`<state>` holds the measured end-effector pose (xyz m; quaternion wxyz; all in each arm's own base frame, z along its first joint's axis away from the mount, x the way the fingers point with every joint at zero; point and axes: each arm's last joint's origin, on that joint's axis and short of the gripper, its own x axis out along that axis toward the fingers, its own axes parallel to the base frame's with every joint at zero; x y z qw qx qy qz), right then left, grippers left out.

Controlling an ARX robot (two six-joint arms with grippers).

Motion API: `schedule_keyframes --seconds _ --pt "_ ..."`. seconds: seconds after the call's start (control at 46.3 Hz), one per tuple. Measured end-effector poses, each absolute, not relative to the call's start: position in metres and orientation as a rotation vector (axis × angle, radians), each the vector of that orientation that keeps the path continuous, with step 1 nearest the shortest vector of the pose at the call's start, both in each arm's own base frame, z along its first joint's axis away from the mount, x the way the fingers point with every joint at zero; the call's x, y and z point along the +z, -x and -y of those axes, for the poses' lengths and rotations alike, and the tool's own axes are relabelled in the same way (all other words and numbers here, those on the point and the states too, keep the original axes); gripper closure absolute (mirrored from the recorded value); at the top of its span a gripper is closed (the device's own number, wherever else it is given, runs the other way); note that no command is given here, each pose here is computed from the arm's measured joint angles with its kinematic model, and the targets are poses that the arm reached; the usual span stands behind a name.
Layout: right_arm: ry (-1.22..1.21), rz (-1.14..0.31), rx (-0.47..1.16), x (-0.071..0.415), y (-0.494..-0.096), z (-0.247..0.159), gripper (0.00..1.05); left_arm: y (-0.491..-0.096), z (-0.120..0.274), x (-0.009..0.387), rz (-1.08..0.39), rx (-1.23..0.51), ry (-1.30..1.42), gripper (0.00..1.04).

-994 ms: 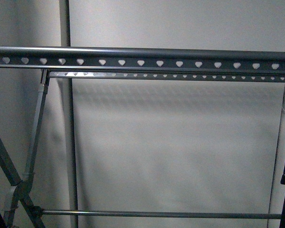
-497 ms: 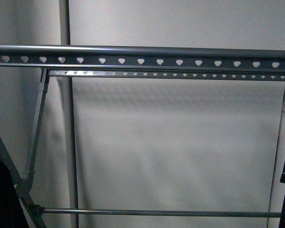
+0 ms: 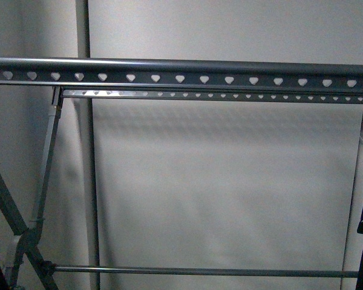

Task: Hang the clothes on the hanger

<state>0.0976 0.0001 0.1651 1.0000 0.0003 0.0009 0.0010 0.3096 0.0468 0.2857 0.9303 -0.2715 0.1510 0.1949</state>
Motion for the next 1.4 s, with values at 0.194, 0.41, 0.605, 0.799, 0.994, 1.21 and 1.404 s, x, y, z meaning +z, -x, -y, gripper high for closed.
schedule_keyframes --seconds 0.194,0.41,0.605,0.799,0.994,1.21,1.404 --pt "-0.001 -0.002 0.002 0.165 -0.098 0.000 0.07 -0.269 -0.032 0.280 -0.377 0.094 0.438 1.01" --pt "-0.001 -0.002 0.002 0.165 -0.098 0.000 0.07 -0.244 -0.024 0.279 -0.455 -0.245 0.242 1.01" --pt "-0.001 -0.002 0.002 0.165 -0.098 0.000 0.07 -0.265 -0.024 0.289 -0.475 -0.517 -0.079 1.01" --pt "-0.001 -0.002 0.002 0.165 -0.098 0.000 0.07 -0.290 -0.017 0.313 -0.258 -0.854 -0.386 1.01" --pt "-0.001 -0.002 0.002 0.165 -0.098 0.000 0.07 -0.300 0.008 0.325 -0.095 -1.117 -0.709 1.01" --pt "-0.001 -0.002 0.002 0.165 -0.098 0.000 0.07 -0.303 0.035 0.327 0.075 -1.203 -0.970 1.01" --pt "-0.001 -0.002 0.002 0.165 -0.098 0.000 0.07 -0.310 0.051 0.330 0.228 -1.150 -1.164 1.01"
